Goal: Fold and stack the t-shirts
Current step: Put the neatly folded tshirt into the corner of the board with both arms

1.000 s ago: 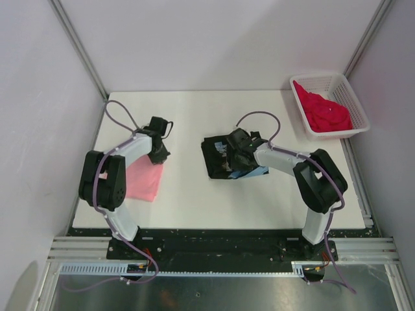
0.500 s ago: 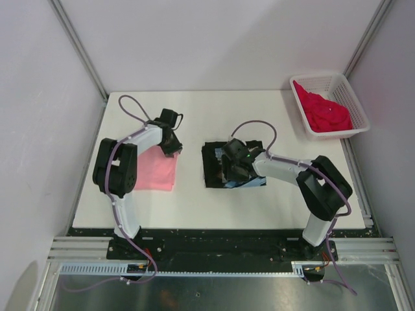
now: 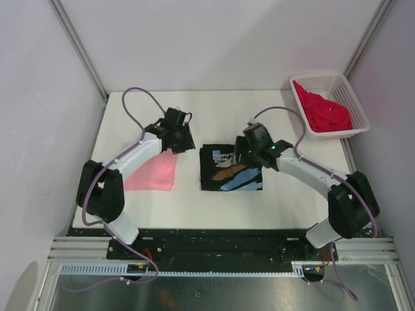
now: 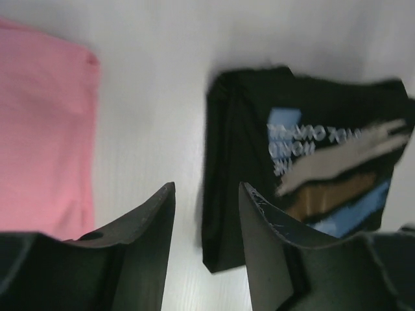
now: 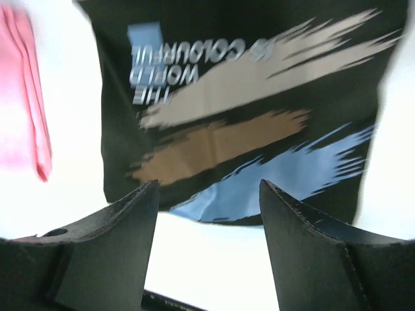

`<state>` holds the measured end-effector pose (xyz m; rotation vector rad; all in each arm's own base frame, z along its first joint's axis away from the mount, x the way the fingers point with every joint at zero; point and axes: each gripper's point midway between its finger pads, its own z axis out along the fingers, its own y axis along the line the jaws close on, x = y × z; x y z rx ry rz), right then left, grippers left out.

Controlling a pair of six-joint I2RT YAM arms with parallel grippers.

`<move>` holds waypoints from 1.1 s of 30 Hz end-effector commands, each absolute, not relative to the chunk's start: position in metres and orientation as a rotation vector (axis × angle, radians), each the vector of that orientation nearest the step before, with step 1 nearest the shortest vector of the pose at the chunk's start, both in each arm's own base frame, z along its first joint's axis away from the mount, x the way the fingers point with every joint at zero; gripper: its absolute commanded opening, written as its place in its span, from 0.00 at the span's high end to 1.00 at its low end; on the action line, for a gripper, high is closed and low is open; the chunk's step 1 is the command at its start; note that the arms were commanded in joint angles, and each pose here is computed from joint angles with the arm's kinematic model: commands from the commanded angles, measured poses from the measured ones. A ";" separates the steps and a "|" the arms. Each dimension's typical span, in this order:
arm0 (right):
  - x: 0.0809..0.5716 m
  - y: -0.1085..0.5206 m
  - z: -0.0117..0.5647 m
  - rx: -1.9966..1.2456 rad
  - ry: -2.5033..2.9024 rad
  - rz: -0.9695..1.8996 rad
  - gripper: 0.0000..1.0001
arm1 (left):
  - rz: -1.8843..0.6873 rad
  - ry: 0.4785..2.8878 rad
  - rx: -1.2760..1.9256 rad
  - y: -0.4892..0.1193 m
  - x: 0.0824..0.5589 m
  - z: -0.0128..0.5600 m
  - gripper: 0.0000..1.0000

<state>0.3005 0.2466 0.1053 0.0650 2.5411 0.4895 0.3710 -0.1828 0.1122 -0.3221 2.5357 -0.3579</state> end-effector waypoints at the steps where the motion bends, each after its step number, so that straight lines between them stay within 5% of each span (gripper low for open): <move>1: 0.337 0.200 0.139 0.215 2.410 0.456 0.32 | -0.473 2.573 -0.131 -0.221 0.332 0.110 0.54; 9: 0.383 0.156 0.128 0.337 2.357 0.444 0.32 | -0.584 2.644 -0.069 -0.251 0.297 0.070 0.70; 24: 0.424 0.152 0.057 0.307 2.435 0.525 0.32 | -0.385 2.770 -0.168 -0.217 0.267 0.004 0.99; 29: 0.429 0.154 0.042 0.308 2.463 0.525 0.32 | -0.410 2.751 -0.155 -0.217 0.266 0.013 0.98; 33: 0.429 0.155 0.034 0.319 2.478 0.527 0.32 | -0.438 2.701 -0.143 -0.216 0.267 0.032 0.81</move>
